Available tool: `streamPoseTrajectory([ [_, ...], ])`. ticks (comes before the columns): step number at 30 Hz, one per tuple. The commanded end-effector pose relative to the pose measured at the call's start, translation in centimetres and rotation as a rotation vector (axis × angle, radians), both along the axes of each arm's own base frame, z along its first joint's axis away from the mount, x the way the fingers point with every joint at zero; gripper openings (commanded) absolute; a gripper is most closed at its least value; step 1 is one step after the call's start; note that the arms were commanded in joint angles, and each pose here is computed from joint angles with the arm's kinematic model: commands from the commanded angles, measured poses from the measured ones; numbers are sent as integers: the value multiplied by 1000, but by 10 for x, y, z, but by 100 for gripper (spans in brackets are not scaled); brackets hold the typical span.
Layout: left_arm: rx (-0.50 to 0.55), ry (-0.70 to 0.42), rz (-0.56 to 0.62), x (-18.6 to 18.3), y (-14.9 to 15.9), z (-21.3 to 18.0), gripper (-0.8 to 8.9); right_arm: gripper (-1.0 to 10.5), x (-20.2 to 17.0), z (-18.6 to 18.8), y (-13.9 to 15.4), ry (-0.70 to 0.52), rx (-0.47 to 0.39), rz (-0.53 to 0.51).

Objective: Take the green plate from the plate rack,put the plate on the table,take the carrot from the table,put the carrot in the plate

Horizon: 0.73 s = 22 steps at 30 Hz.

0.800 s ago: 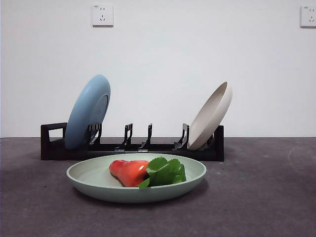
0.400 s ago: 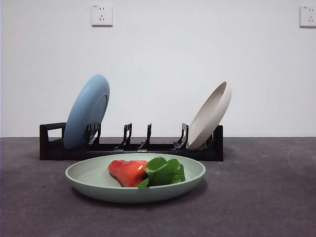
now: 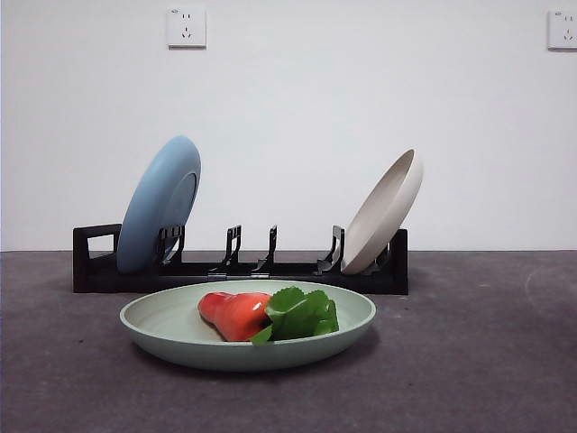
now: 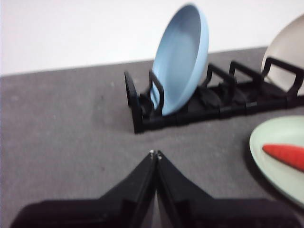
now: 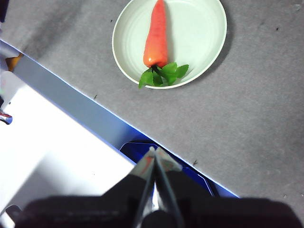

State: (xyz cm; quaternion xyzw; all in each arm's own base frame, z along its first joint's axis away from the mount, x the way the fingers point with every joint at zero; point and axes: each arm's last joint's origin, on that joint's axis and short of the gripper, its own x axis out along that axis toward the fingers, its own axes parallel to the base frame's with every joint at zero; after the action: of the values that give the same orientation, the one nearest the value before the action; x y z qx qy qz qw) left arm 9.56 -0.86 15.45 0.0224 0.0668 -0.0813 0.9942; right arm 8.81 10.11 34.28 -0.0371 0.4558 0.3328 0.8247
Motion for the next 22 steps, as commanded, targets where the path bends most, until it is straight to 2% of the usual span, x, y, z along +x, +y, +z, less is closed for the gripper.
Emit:
streamPoseTrajectory([
  [1, -14, 28, 1, 0, 0, -6, -3, 2, 0, 0, 0, -7, 0, 3],
  [22, -20, 38, 2, 0, 0, -7, -3, 2, 0, 0, 0, -7, 0, 3],
])
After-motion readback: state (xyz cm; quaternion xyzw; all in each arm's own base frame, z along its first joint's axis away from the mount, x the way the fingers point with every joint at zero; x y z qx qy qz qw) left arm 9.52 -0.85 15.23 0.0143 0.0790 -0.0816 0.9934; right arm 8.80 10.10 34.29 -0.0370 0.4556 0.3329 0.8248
